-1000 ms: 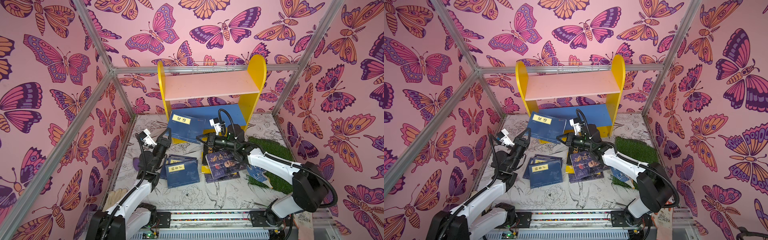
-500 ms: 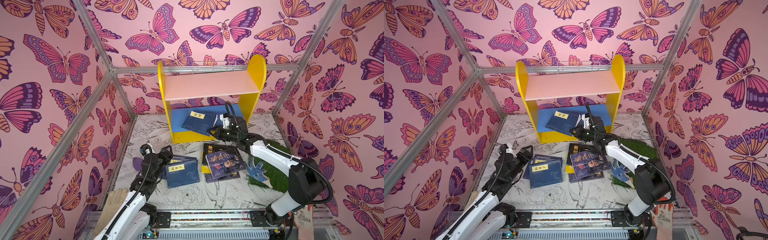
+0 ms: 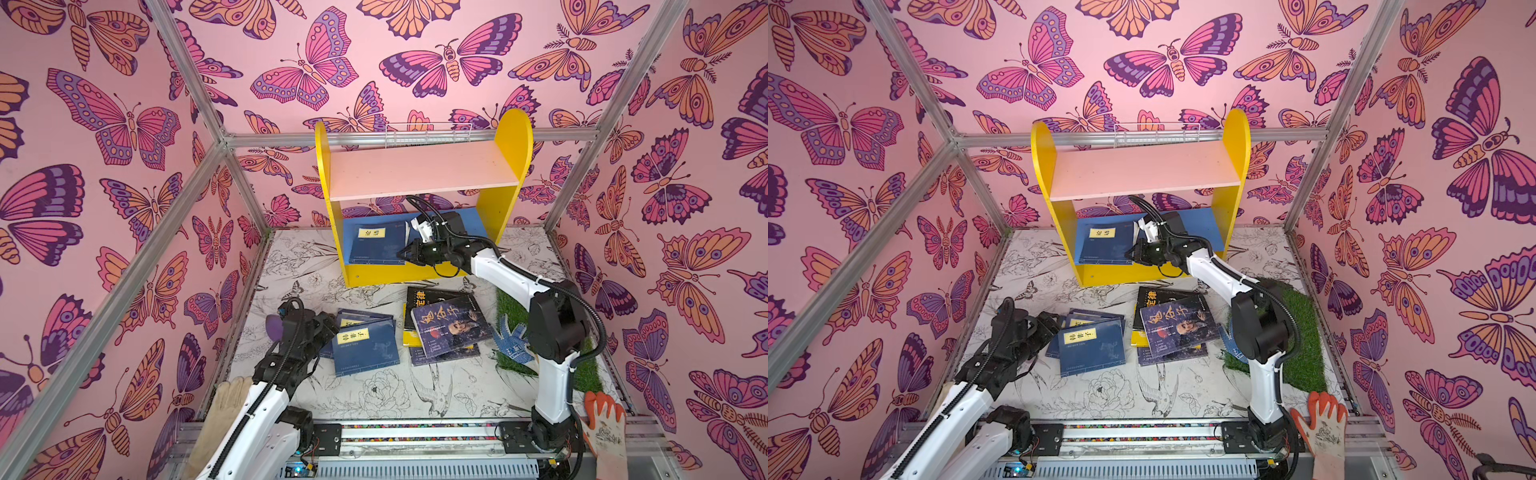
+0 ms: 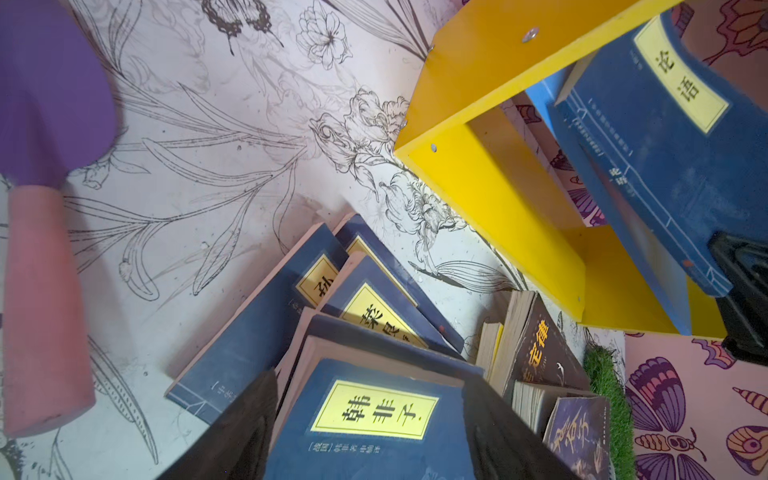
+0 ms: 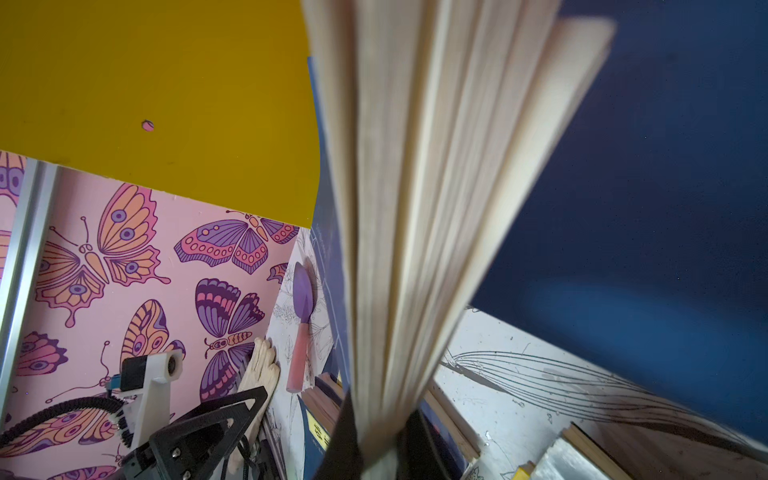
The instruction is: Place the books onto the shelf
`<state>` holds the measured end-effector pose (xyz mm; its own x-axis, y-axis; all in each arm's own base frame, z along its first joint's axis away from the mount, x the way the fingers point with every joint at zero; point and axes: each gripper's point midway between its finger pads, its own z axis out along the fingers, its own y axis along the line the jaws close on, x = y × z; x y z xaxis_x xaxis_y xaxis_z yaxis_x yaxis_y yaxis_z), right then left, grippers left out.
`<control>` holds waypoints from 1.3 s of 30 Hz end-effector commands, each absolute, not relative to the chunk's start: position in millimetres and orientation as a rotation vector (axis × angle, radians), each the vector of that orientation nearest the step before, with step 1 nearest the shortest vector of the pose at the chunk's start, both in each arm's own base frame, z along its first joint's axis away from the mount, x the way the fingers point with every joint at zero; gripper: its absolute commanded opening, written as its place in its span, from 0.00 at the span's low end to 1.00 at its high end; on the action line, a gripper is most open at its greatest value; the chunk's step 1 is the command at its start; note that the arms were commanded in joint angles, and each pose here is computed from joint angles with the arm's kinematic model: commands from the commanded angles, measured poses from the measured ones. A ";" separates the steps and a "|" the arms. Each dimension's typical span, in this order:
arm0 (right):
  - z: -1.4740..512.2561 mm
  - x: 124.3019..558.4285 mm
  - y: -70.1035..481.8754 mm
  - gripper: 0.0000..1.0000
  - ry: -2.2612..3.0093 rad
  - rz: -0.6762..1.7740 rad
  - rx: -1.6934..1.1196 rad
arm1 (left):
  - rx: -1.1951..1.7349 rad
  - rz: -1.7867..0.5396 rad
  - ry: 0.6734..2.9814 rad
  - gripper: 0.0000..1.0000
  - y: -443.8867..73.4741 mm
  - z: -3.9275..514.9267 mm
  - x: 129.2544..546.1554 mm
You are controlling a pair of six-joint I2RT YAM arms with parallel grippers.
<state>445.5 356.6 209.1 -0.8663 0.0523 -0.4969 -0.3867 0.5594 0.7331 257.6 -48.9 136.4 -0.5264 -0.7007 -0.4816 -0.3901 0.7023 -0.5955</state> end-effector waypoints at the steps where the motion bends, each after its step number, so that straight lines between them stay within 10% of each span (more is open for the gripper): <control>1: 223.7 453.5 357.0 0.00 2.284 1.310 -0.348 | -0.813 -0.549 2.243 0.72 -51.6 128.1 248.2; 14: 213.7 482.9 373.4 0.05 2.302 1.432 -0.418 | -0.838 -0.532 2.277 0.72 -51.6 120.8 248.2; 22: 209.5 513.0 353.3 0.59 2.319 1.160 -0.252 | -0.840 -0.552 2.281 0.72 -54.5 121.8 248.9; 39: 198.1 545.4 338.2 0.45 2.243 0.920 -0.110 | -0.837 -0.562 2.319 0.72 -57.8 110.0 244.3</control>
